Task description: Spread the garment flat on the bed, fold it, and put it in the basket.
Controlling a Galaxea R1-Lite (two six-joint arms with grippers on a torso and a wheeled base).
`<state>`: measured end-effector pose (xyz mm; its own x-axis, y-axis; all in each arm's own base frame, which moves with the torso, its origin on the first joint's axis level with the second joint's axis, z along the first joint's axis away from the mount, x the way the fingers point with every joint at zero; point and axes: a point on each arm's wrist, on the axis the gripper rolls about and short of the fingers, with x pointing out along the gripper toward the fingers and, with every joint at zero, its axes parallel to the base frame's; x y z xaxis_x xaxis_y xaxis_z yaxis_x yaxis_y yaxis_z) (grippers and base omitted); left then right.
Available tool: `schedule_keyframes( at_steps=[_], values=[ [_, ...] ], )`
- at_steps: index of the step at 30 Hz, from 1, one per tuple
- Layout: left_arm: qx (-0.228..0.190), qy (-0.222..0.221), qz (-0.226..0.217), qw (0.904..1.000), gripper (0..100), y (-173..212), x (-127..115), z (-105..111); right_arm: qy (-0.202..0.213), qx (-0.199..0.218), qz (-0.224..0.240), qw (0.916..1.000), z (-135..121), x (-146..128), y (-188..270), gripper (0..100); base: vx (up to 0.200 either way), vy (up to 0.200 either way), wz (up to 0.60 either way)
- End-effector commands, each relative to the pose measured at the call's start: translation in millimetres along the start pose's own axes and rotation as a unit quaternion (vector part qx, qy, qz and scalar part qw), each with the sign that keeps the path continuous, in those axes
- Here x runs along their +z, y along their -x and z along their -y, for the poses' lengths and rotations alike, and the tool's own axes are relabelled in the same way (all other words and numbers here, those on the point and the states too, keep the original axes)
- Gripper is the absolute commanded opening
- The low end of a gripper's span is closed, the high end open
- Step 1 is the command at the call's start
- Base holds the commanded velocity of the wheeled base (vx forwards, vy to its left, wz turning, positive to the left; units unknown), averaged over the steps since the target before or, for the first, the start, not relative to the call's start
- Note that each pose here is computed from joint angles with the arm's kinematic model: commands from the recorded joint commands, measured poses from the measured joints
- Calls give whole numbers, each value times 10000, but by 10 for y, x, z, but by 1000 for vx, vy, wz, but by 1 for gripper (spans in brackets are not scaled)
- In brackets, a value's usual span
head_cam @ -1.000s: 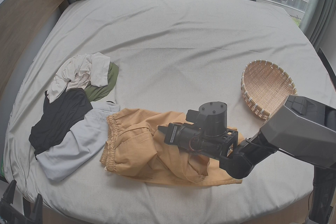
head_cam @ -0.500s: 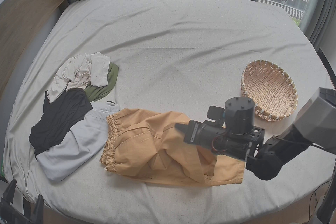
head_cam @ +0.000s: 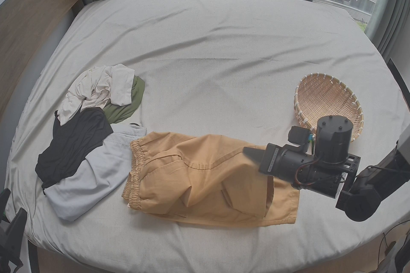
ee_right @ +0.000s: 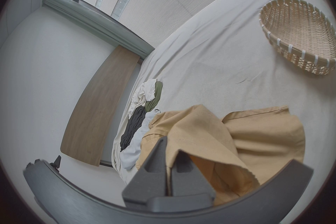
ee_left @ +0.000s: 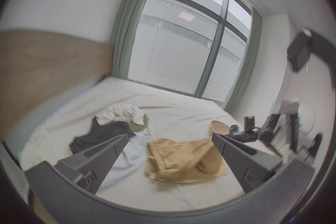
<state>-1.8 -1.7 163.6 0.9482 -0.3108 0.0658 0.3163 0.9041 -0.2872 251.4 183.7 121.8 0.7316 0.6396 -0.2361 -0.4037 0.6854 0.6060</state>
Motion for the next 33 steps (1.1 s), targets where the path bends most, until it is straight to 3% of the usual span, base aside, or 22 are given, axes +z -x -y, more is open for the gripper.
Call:
schedule_keyframes(
  at_steps=[1,4,13,19,28,33],
  values=[
    [-410,1014,-1125,9876,100,-555,213,86,-72,-152,288,9994,83,133,364,0,0,0,0],
    [-527,1072,-1491,9816,100,-862,174,87,-114,-318,352,9988,174,156,468,0,0,0,0],
    [-282,1107,-1837,9763,100,-1428,7,10,-183,-482,314,9982,286,141,572,0,0,0,0],
    [37,1235,-2297,9654,100,-1665,-178,-156,-165,-395,419,9982,292,127,569,0,0,0,0],
    [203,1435,-2617,9542,100,-1946,-406,-357,-114,-305,567,9979,362,89,437,0,0,0,0],
    [213,1539,-2940,9431,100,-2051,-613,-430,-115,-302,546,9980,370,85,402,0,0,0,0]
  ],
)
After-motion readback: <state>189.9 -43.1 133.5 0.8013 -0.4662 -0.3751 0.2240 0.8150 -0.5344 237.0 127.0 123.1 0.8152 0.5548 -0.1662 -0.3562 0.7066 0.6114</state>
